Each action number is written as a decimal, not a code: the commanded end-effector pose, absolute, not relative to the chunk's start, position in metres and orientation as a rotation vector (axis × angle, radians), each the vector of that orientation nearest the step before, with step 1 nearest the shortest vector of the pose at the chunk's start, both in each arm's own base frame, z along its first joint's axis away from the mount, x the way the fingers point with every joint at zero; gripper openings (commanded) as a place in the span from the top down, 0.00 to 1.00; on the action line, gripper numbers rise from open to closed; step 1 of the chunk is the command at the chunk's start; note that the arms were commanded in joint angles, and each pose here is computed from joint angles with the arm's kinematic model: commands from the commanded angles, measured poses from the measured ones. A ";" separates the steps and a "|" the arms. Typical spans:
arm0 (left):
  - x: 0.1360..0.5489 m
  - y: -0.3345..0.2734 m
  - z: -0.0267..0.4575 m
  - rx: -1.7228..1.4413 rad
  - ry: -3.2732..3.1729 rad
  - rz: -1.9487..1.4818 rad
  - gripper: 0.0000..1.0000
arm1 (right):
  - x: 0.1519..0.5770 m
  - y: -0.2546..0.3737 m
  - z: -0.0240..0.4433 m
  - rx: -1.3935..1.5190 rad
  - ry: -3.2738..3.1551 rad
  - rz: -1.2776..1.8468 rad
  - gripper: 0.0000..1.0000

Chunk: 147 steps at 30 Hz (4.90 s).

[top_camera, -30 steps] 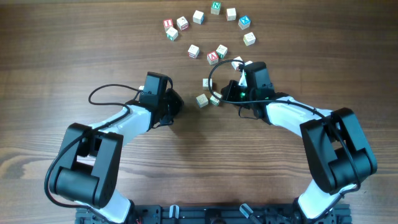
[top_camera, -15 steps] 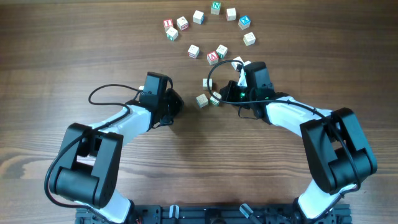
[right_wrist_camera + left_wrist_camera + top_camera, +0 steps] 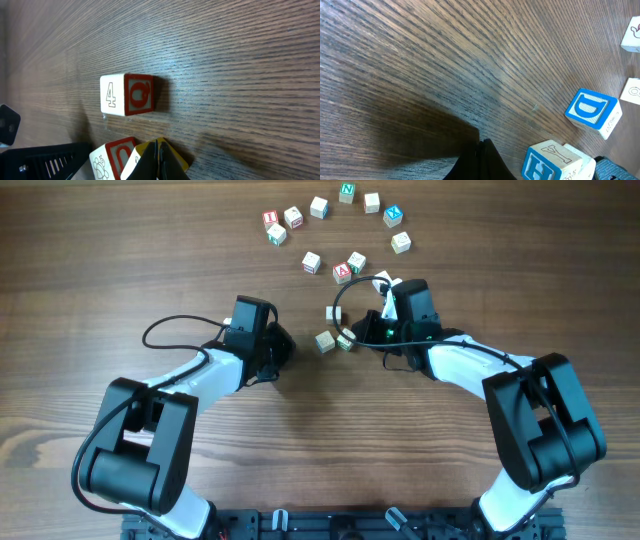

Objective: Form a circle

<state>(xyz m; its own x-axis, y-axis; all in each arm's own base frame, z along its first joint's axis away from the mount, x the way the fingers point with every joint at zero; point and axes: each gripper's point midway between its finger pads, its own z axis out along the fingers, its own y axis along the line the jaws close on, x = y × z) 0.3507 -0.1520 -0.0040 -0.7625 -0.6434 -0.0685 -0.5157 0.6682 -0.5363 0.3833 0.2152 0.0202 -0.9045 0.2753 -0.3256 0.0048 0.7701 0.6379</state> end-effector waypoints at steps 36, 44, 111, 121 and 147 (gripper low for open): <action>0.326 -0.137 -0.039 -0.983 2.715 -0.582 0.96 | 0.397 0.188 0.024 0.385 2.540 0.729 0.96; 0.326 -0.138 -0.039 -0.982 2.713 -0.583 0.96 | 0.437 0.199 0.080 0.192 2.454 0.700 0.95; 0.318 -0.111 -0.035 -1.232 2.692 -0.579 0.96 | 0.448 0.251 0.034 -0.290 2.768 0.354 0.95; 0.318 -0.111 -0.035 -1.232 2.692 -0.579 0.96 | 0.461 0.254 0.073 -0.278 2.657 0.378 0.95; 0.311 -0.093 -0.039 -1.370 2.677 -0.533 0.96 | 0.409 0.283 0.040 -0.368 2.821 0.465 0.95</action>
<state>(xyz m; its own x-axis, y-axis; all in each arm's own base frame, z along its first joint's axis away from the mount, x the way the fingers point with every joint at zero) 0.3405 -0.1155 -0.0051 -0.6494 -0.7570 0.0722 -0.6851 0.5411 -0.4878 0.4162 0.2873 0.0586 -0.9227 -0.1872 -0.3370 -0.2899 0.9132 0.2865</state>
